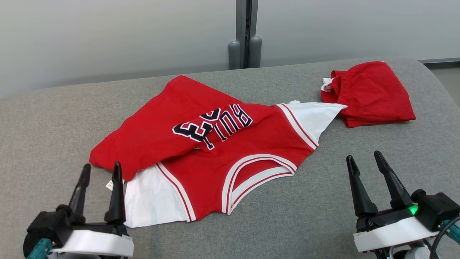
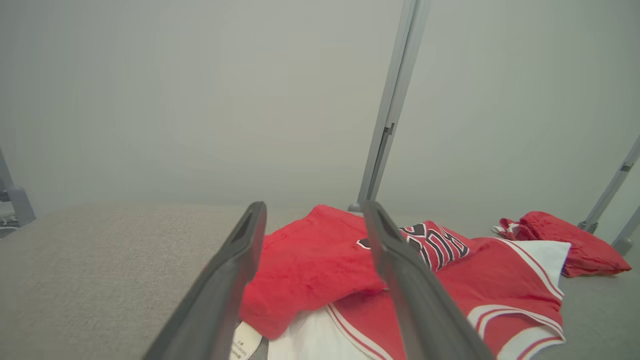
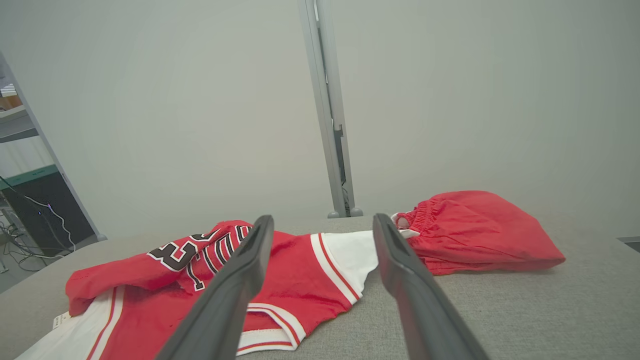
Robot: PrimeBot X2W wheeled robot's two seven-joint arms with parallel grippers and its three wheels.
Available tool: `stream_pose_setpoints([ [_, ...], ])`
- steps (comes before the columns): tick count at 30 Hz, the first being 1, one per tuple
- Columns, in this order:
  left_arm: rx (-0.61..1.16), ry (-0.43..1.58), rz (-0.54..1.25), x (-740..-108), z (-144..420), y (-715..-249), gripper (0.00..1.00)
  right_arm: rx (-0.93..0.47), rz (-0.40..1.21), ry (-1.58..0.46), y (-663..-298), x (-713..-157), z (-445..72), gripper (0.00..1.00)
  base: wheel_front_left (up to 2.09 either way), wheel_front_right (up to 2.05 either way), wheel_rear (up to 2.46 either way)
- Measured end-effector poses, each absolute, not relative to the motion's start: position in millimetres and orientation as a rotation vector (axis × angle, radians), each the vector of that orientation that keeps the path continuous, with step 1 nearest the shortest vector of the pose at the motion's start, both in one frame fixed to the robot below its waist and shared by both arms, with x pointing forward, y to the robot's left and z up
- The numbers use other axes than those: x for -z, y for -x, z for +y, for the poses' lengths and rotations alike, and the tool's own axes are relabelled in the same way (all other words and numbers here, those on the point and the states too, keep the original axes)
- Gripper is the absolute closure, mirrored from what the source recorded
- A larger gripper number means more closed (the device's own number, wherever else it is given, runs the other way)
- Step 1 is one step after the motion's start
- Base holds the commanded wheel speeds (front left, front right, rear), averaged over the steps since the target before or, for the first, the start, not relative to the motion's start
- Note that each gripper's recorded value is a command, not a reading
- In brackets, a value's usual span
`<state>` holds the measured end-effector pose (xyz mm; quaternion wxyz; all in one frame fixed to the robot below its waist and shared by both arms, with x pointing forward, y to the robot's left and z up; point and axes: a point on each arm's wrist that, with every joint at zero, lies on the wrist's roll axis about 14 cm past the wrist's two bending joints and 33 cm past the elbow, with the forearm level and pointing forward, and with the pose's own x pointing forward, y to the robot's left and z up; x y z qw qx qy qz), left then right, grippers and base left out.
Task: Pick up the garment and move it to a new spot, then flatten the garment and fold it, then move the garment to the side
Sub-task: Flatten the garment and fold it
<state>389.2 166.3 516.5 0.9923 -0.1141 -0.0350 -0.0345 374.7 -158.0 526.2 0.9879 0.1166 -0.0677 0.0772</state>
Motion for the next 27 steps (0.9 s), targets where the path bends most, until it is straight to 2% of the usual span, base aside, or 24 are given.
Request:
stream_pose_setpoints([
  [20, 0.034, 0.233, -0.090, -511, 175, -384, 0.00, -0.217, -0.117, -0.238, -374, -522, -140, 0.00, 0.00, 0.00, 0.00],
  [27, -0.004, 0.230, -0.095, -510, 186, -377, 0.00, -0.329, -0.086, -0.226, -379, -517, -109, 0.00, 0.00, 0.00, 0.00],
])
